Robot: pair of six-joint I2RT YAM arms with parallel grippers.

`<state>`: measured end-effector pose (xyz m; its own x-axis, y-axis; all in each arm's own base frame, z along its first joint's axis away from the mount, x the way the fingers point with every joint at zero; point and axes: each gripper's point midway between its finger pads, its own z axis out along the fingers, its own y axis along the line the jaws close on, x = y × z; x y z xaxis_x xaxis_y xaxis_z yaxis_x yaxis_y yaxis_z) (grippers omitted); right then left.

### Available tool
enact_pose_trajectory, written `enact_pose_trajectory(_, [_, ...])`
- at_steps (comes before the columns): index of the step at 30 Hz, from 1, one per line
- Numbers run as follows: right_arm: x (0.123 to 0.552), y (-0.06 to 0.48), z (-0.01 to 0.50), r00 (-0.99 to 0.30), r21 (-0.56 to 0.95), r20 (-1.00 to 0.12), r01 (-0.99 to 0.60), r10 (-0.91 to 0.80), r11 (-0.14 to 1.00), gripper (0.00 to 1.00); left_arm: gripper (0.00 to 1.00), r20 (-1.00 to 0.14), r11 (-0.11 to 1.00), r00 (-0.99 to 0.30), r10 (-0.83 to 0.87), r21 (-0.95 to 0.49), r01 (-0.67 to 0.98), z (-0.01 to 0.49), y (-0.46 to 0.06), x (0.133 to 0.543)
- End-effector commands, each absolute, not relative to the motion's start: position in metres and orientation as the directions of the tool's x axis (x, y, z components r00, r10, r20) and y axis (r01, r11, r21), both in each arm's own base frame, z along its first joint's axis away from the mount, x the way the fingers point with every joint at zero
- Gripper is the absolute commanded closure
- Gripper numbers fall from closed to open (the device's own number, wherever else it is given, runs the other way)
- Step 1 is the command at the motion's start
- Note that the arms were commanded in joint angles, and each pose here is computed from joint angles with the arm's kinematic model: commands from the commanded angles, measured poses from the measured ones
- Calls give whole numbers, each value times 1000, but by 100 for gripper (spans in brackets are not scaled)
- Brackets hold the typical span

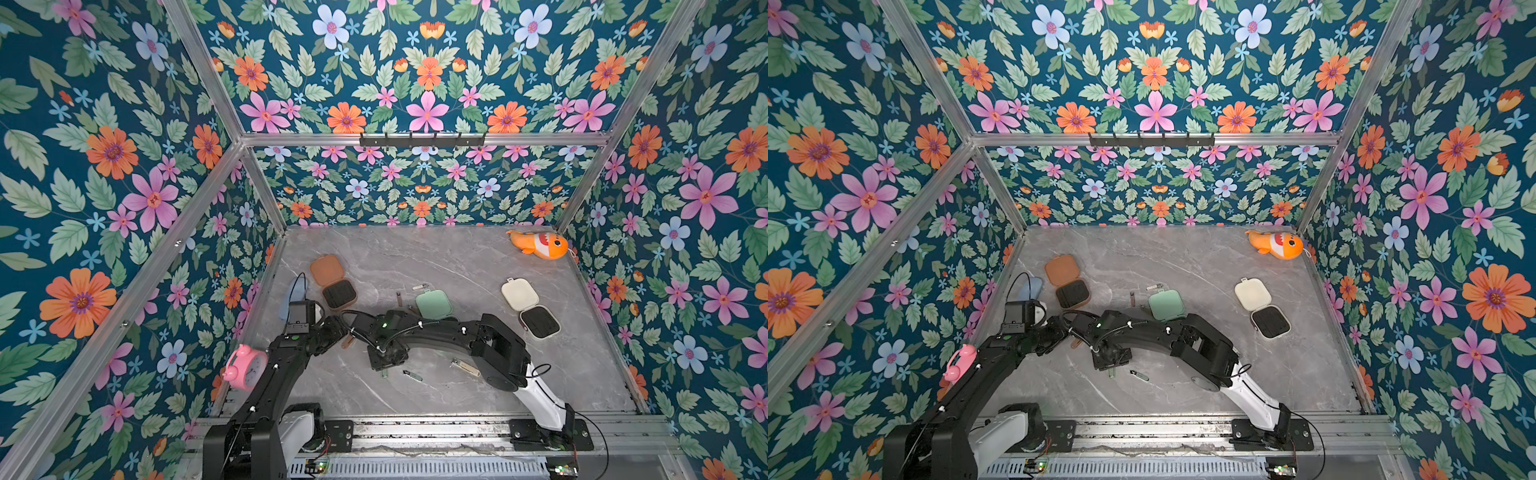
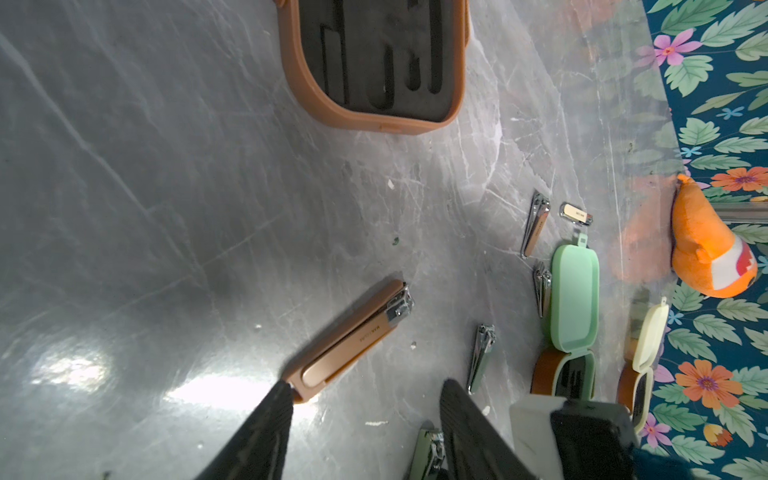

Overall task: Organize nail clipper sets
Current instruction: Pick up the nail clipper from the center of the board.

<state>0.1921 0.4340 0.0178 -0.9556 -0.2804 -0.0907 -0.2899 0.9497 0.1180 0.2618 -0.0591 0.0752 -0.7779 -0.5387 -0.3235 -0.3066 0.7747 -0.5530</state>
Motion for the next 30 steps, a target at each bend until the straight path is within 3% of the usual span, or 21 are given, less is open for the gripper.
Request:
enact_pose_trajectory(1, [191, 424, 6, -958, 64, -72, -283, -278, 957, 64, 40, -341, 775, -773, -535, -562, -289, 78, -60, 262])
enact_pose_trajectory(12, [192, 429, 7, -950, 86, -76, -310, -304, 947, 83, 41, -321, 766, -782, -534, -576, -286, 75, -63, 258])
enact_pose_trajectory(20, [207, 426, 53, -942, 164, -176, -316, -287, 935, 87, 42, -302, 759, -803, -514, -596, -262, 75, -71, 259])
enact_pose_trajectory(30, [244, 333, 89, -933, 135, -290, -260, -213, 956, 88, 42, -315, 762, -857, -407, -634, -129, 94, -137, 272])
